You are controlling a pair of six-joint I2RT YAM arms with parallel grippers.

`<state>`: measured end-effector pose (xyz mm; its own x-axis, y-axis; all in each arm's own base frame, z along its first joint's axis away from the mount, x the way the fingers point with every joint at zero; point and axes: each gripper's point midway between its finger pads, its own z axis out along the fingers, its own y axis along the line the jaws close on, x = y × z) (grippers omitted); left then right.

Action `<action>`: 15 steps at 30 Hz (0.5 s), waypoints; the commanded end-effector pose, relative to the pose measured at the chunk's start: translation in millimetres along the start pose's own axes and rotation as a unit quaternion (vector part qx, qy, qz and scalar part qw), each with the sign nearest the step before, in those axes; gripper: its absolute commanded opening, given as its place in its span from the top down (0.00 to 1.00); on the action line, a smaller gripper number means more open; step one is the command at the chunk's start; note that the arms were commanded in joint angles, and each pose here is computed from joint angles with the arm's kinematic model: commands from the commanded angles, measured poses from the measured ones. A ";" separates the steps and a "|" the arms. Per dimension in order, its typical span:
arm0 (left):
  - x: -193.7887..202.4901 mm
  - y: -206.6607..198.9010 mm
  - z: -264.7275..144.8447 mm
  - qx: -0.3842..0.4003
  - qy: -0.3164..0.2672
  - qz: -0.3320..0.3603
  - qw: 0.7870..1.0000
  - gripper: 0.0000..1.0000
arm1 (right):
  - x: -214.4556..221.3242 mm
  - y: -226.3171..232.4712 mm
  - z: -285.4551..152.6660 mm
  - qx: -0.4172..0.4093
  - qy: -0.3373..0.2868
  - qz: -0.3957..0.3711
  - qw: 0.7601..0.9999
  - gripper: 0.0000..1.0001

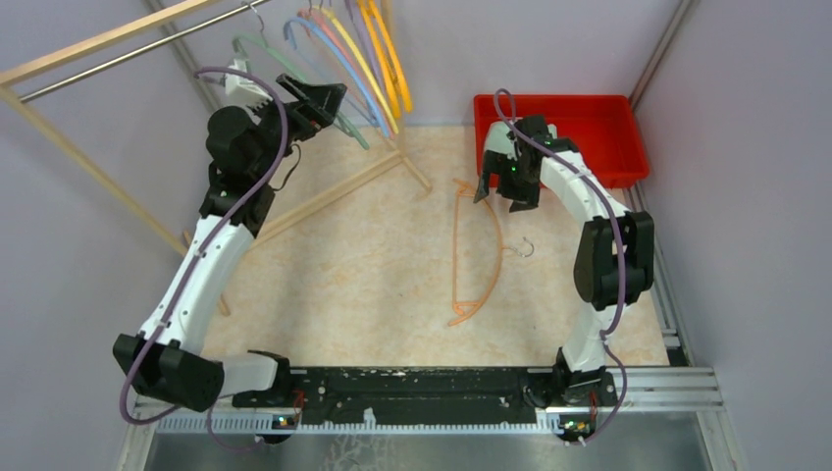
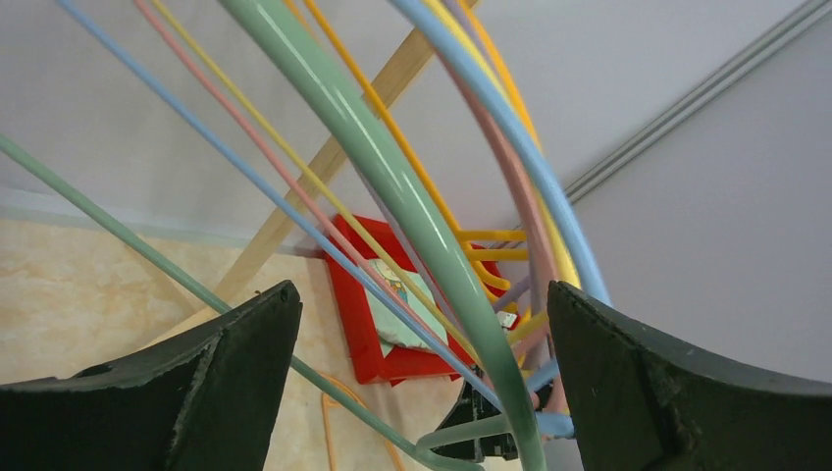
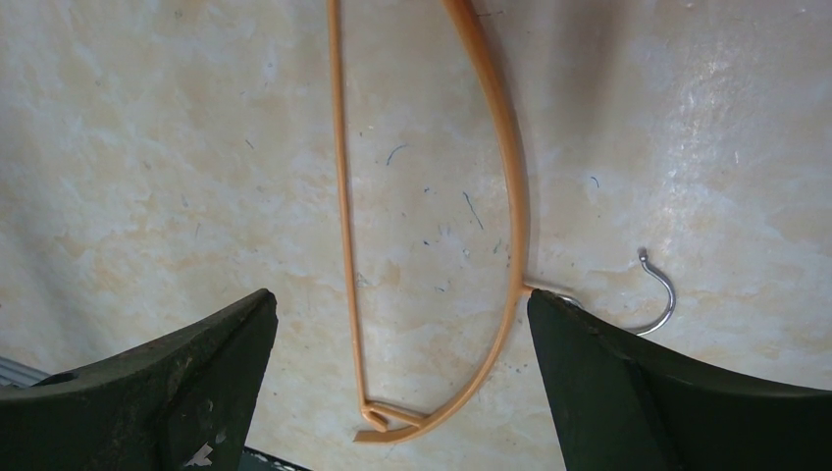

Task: Organize the hangers

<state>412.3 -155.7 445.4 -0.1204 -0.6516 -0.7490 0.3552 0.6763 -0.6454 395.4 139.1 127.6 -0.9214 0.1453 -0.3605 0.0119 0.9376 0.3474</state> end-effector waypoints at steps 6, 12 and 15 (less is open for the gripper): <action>-21.3 -23.7 -43.3 0.024 -0.008 0.057 0.998 0.00 | 7.2 -3.9 0.9 0.009 0.002 -0.030 1.000 0.01; -14.0 -12.6 -64.8 -0.002 0.003 0.068 0.998 0.00 | 26.7 -16.4 15.7 0.055 0.023 -0.055 0.997 0.01; -12.4 -9.1 -76.4 -0.014 0.009 0.078 0.997 0.00 | 36.0 -25.6 24.6 0.093 0.031 -0.069 0.993 0.01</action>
<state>350.8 -137.3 461.4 -0.0732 -0.5742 -0.8155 0.3832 0.7387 -0.5545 372.7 132.4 96.0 -0.9459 0.0595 -0.3191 -0.0201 0.9704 0.2406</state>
